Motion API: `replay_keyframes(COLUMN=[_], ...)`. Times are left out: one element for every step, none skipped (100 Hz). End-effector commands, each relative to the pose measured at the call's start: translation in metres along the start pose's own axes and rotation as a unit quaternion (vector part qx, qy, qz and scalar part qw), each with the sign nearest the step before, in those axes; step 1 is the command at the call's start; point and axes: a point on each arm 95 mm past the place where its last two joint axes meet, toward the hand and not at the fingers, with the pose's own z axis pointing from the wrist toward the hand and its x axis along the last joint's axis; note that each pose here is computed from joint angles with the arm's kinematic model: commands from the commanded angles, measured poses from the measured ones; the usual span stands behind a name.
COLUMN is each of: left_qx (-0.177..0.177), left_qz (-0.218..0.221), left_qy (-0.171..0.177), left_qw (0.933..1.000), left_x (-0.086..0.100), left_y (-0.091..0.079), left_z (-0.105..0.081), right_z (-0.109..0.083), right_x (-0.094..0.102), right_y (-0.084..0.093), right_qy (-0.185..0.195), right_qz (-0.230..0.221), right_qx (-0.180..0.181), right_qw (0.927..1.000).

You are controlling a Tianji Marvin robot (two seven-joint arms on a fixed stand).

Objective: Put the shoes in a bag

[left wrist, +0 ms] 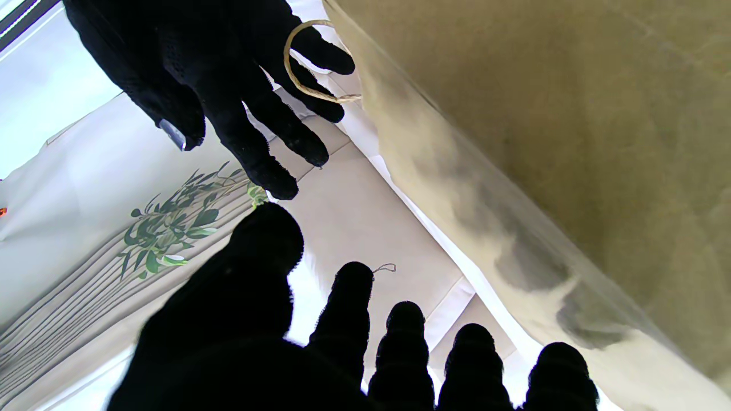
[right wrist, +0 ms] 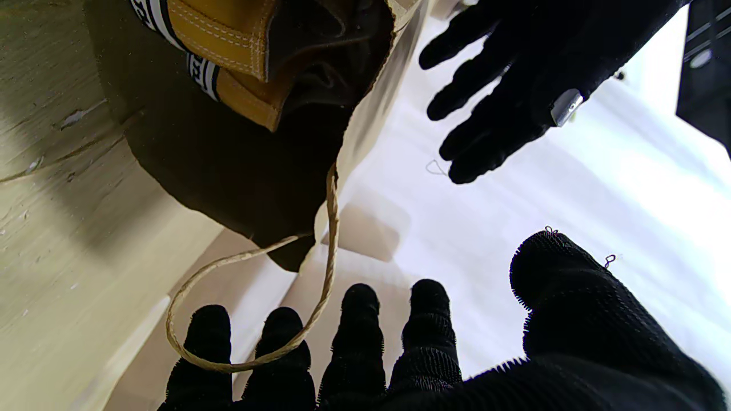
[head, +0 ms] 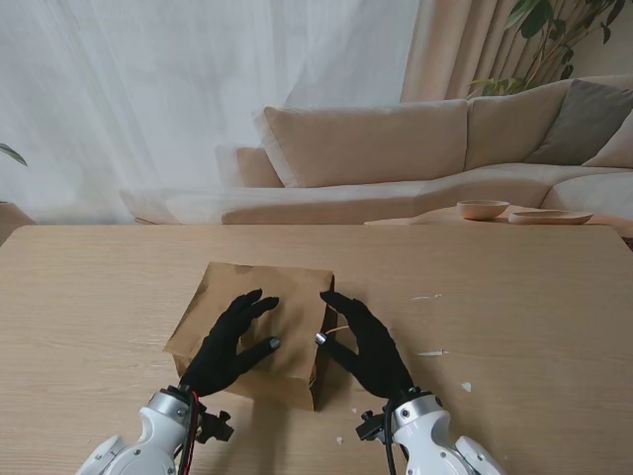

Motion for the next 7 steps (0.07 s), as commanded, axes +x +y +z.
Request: replay_keyframes(left_qx=[-0.006, -0.006, -0.006, -0.007, -0.007, -0.007, -0.007], left_qz=[-0.004, -0.004, -0.004, -0.004, -0.004, -0.004, -0.004], left_qy=[0.004, 0.004, 0.004, 0.005, 0.005, 0.005, 0.005], left_qw=[1.0000, 1.0000, 1.0000, 1.0000, 1.0000, 1.0000, 0.9999], left_x=[0.0023, 0.0025, 0.0027, 0.0028, 0.0029, 0.0031, 0.0032], left_y=[0.0015, 0.0015, 0.0015, 0.0015, 0.0016, 0.0016, 0.0017], left_z=[-0.0022, -0.0024, -0.0025, -0.0027, -0.0028, -0.0030, -0.0031], right_z=[-0.0018, -0.0018, -0.0018, -0.0018, -0.0017, -0.0017, -0.0017], right_x=[0.0036, 0.0036, 0.0037, 0.0037, 0.0037, 0.0038, 0.0038], right_y=[-0.0031, -0.0031, -0.0031, -0.0031, -0.0032, -0.0032, -0.0032], right_qy=[0.001, 0.001, 0.001, 0.001, 0.001, 0.001, 0.002], right_qz=[0.007, 0.007, 0.007, 0.008, 0.008, 0.008, 0.008], right_qx=[0.002, 0.002, 0.002, 0.002, 0.002, 0.001, 0.002], right_qw=[1.0000, 1.0000, 1.0000, 1.0000, 1.0000, 1.0000, 1.0000])
